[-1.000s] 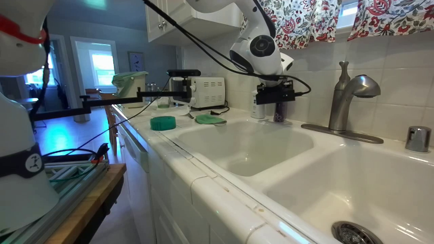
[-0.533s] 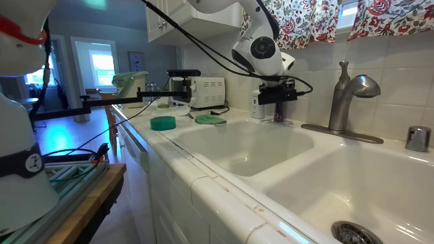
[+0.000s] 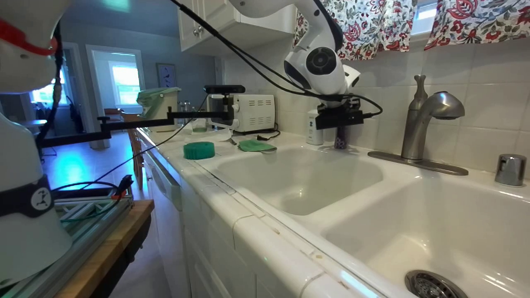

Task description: Pick up the purple bottle and pour some of its contents in the sink

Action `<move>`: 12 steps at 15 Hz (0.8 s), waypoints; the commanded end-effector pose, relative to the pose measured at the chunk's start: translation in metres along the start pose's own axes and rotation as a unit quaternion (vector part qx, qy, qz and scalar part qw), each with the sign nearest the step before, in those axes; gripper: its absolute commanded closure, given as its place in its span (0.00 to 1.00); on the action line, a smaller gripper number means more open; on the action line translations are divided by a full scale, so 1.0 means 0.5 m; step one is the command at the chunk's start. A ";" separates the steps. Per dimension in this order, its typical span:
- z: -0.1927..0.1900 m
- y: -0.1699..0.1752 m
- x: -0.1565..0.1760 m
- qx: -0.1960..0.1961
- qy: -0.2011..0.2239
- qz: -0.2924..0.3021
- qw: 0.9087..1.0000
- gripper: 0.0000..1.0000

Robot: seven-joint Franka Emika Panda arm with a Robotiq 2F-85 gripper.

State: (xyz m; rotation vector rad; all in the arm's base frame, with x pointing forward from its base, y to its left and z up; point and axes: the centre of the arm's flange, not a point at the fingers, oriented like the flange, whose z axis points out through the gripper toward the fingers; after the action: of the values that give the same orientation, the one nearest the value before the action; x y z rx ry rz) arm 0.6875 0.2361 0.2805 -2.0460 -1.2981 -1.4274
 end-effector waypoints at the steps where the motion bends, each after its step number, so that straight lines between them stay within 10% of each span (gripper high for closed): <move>1: 0.008 0.001 -0.009 -0.004 0.020 -0.010 1.000 0.51; 12: -0.008 0.005 -0.001 -0.004 0.022 -0.010 1.000 0.60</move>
State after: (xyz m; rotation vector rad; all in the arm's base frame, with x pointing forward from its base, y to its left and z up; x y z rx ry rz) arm 0.6889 0.2355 0.2815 -2.0403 -1.2974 -1.4327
